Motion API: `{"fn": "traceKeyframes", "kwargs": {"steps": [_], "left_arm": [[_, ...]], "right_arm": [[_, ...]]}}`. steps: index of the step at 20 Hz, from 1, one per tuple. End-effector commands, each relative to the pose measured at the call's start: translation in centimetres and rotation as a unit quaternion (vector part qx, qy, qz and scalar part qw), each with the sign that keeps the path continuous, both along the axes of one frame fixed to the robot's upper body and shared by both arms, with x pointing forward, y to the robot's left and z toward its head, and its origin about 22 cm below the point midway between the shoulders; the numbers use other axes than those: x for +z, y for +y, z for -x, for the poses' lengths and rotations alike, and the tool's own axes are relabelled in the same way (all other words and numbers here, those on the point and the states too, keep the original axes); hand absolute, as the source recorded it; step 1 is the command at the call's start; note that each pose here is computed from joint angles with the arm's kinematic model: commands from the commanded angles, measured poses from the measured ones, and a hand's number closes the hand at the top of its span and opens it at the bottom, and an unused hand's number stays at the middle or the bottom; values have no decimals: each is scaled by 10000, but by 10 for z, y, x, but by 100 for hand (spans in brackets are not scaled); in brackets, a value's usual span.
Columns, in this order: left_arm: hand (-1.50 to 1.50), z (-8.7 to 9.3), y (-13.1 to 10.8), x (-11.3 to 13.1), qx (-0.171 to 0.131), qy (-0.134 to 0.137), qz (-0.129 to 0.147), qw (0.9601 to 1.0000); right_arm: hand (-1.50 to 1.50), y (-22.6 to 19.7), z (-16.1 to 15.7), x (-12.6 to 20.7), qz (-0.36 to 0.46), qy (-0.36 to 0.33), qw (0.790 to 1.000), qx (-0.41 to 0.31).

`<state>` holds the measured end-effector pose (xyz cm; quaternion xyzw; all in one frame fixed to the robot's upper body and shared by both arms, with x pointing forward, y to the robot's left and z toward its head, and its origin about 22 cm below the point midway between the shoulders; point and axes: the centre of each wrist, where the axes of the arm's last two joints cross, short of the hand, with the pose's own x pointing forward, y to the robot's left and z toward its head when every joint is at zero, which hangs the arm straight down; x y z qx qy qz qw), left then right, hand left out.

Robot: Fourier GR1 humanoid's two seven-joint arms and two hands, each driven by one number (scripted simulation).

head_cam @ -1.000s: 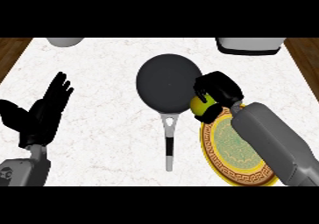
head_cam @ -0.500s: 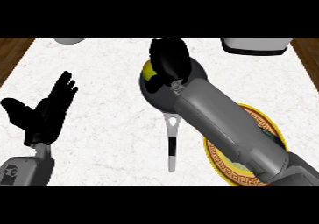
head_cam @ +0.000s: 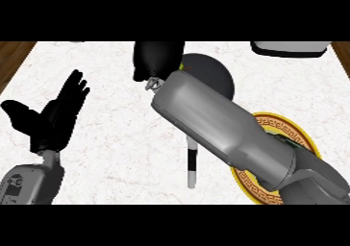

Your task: Pick the pear from the plate and place it in the pan

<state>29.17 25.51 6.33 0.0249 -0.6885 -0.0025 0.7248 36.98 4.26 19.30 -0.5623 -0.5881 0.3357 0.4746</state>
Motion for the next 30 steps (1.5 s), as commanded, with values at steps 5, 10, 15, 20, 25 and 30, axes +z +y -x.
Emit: {"fn": "traceKeyframes", "kwargs": {"steps": [5,10,15,20,25,30], "left_arm": [[0,4,-7,-7,235,-113,-5,9997],[0,22,11,3,252,-12,-37,9997],[0,12,11,-9,216,-26,35,9998],[0,3,25,16,89,-177,-15,9998],[0,-6,4,4,97,-214,-33,9997],[0,4,4,9,20,-118,-39,9999]], "right_arm": [[150,-15,-23,-20,-544,-256,9952,-778],[150,-68,-43,-54,-654,-243,9951,-697],[150,-77,-48,-85,-879,-67,9956,-330],[150,-100,-50,-134,-760,43,9963,-400],[150,-115,-55,-142,-1493,655,9796,-1171],[-150,-140,-55,-163,-1851,1053,9705,-1129]]}}
